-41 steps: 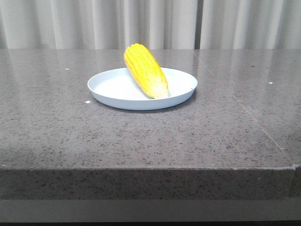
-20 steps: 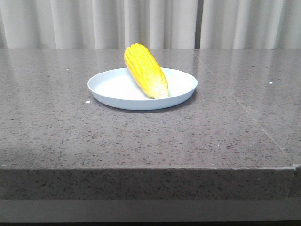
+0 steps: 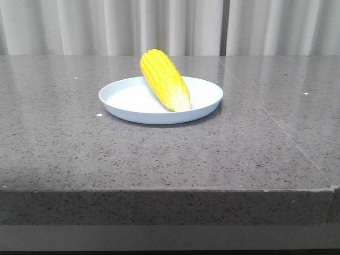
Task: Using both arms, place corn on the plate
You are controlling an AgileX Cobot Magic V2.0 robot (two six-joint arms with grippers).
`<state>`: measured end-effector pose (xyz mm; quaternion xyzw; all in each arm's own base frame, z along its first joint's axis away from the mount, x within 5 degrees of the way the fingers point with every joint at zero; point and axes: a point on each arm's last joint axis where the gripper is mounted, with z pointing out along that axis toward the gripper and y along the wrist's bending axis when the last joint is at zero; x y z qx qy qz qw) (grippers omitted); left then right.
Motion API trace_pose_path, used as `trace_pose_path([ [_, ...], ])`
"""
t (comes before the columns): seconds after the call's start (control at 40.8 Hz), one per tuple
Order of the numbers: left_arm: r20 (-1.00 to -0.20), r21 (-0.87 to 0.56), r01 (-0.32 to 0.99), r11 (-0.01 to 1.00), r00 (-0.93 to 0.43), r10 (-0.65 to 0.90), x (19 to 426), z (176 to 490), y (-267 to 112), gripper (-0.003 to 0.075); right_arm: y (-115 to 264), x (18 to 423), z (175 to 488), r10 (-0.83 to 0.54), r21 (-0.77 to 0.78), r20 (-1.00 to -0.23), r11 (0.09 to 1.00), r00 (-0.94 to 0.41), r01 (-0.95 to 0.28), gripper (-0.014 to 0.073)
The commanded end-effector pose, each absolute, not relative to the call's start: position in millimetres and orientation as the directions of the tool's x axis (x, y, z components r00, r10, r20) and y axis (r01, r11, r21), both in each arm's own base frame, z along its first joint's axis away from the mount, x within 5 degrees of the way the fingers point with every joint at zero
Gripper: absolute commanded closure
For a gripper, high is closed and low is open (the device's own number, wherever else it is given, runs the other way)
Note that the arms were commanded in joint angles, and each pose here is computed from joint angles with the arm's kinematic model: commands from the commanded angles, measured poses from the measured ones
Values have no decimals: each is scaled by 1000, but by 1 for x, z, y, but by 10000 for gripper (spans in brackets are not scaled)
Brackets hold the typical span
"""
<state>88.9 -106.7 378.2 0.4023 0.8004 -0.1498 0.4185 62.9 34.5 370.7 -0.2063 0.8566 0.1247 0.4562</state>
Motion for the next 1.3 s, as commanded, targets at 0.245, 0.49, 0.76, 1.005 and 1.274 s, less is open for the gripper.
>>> trace_pose_path([
  [0.245,-841,79,773,630,-287,458,89,390,-110,741,35,65,382,-217,13,-877,882,-430,-471,682],
  [0.49,-841,79,773,630,-287,458,89,390,-110,741,35,65,382,-217,13,-877,882,-430,-471,682],
  [0.76,-856,152,714,684,-251,452,90,394,-91,741,35,65,382,-217,13,-877,882,-430,-471,682],
  [1.005,-953,10,549,836,-249,174,77,375,-51,740,35,65,382,-217,13,-877,882,-430,-471,682],
  [1.274,-998,4,254,967,-56,19,65,299,-17,740,35,65,382,-217,13,-877,882,-430,-471,682],
])
